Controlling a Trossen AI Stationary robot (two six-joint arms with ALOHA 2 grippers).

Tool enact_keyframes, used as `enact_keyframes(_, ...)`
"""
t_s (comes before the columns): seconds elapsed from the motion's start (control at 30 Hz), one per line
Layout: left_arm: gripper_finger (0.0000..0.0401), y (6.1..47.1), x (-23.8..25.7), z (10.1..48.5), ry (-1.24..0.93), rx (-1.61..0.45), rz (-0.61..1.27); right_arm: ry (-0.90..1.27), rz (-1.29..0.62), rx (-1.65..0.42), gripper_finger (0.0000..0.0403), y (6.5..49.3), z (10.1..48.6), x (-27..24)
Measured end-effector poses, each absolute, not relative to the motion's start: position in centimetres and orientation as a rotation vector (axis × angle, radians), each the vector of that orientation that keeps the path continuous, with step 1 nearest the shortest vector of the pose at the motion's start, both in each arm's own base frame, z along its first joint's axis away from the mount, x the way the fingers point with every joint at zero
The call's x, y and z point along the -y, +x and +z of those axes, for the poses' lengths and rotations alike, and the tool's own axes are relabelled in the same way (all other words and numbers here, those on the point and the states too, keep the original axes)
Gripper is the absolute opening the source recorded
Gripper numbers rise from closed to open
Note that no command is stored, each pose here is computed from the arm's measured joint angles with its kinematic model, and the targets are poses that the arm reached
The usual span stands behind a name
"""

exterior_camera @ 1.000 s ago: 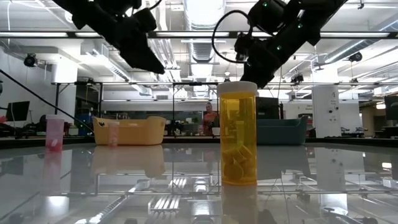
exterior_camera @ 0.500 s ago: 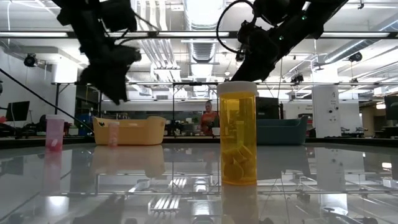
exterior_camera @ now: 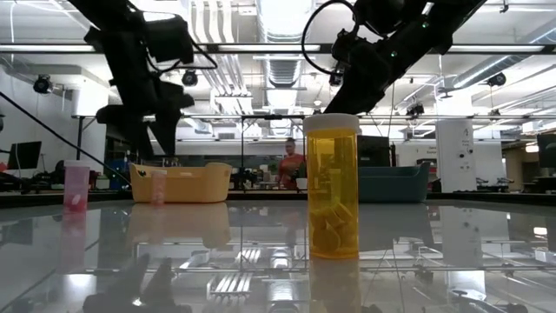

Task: Pick and place medicine bottles into bin by pill shape (circle, oval)
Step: Put the top pink tablet bottle into the yellow bin

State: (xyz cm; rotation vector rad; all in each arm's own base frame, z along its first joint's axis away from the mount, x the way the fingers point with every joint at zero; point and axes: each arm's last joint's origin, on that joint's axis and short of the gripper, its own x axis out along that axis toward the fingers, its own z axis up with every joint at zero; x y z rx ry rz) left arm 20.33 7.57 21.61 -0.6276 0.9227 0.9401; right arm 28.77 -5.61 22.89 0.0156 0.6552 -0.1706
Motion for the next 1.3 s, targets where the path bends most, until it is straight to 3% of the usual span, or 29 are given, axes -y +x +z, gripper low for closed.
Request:
enact_keyframes(0.57,0.0241,22.2,-8.2,18.7,-0.595,-1.045,0.954,0.020,-0.172,-0.658,0.0194,28.8,22.9,5.6)
enact_keyframes(1.07,0.0095,22.3,-8.3,18.4,-0.590,-1.064,0.956,0.030,-0.174,-0.666,0.0194,28.7,22.8,5.6)
enact_keyframes(1.3,0.0089,22.8,-8.4,19.3,-0.572,-1.047,0.925,-0.002,-0.161,-0.688,0.0194,28.6,22.7,5.6)
